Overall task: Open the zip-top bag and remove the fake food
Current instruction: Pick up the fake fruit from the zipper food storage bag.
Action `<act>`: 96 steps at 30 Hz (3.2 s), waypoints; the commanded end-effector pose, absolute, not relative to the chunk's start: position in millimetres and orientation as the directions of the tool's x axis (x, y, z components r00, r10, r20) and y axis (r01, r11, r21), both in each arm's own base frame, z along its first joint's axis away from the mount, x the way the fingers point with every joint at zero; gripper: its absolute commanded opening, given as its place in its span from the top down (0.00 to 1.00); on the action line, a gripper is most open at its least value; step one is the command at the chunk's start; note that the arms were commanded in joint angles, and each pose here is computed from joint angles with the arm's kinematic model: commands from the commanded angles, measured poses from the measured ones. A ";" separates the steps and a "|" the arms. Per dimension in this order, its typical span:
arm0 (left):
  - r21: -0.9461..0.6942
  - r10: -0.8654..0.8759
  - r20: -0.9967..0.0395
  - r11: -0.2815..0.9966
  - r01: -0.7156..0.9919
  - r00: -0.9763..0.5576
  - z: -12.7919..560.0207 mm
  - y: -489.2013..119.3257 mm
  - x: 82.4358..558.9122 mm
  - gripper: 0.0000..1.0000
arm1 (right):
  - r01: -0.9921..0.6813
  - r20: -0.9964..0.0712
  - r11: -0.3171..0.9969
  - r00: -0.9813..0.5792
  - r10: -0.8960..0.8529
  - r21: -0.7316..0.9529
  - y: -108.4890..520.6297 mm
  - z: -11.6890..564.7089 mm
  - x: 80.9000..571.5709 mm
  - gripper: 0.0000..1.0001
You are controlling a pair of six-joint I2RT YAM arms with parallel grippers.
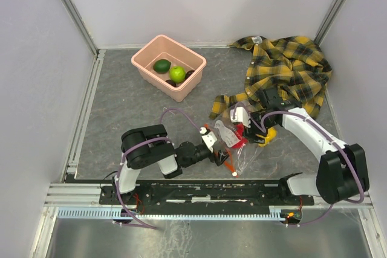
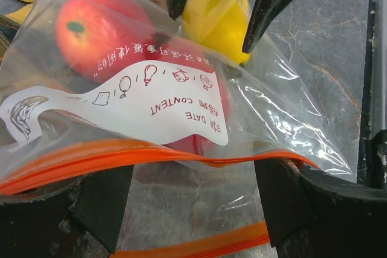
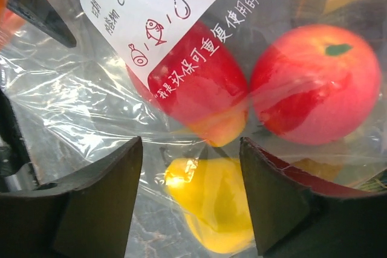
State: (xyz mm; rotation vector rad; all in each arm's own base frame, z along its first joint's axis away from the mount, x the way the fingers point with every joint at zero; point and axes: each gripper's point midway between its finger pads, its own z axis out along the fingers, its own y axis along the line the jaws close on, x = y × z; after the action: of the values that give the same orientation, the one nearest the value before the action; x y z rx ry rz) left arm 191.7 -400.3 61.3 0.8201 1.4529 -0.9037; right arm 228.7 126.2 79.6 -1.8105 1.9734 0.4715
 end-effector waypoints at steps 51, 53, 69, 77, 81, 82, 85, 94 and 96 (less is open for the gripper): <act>-0.120 -0.036 -0.992 0.578 0.807 -0.122 77.4 -404.6 242.2 0.05 | -0.995 -0.573 -0.100 0.065 -0.817 0.030 167.5 49.6 212.1 0.54; -0.114 -0.027 -0.992 0.590 0.799 -0.122 74.9 -405.6 245.8 0.06 | -0.994 -0.574 -0.106 0.068 -0.816 0.034 168.7 50.1 210.5 0.55; -0.113 0.002 -0.990 0.600 0.792 -0.142 65.3 -412.4 251.4 0.38 | -0.994 -0.567 -0.099 0.055 -0.822 0.048 168.8 49.8 211.4 0.57; -0.085 0.006 -0.994 0.581 0.809 -0.108 74.2 -394.6 238.5 0.47 | -0.998 -0.575 -0.060 0.029 -0.818 0.036 168.0 57.3 217.8 0.57; -0.083 0.004 -0.995 0.559 0.825 -0.103 80.0 -383.8 227.4 0.50 | -0.999 -0.585 -0.038 0.011 -0.811 0.033 164.6 60.8 220.7 0.57; -0.085 0.007 -0.994 0.553 0.829 -0.106 80.3 -381.1 224.2 0.52 | -0.999 -0.587 -0.034 0.008 -0.809 0.034 164.1 61.2 220.9 0.57; -0.100 0.014 -0.992 0.540 0.835 -0.128 82.1 -375.3 216.5 0.56 | -0.999 -0.585 -0.025 0.000 -0.811 0.034 162.1 61.6 222.4 0.57; -0.186 0.007 -0.975 0.531 0.827 -0.224 85.4 -352.3 195.9 0.64 | -0.999 -0.588 0.001 -0.021 -0.809 0.034 158.8 63.8 226.1 0.57; -0.199 0.029 -0.968 0.523 0.829 -0.251 82.7 -350.2 190.8 0.65 | -0.999 -0.589 0.005 -0.024 -0.808 0.033 158.4 64.6 226.7 0.57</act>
State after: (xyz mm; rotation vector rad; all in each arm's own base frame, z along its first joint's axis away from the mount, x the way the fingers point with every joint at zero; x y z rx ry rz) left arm 202.0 -349.7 74.3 0.7565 1.6259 -0.8280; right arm 216.0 151.0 46.3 -1.8926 1.9348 0.6447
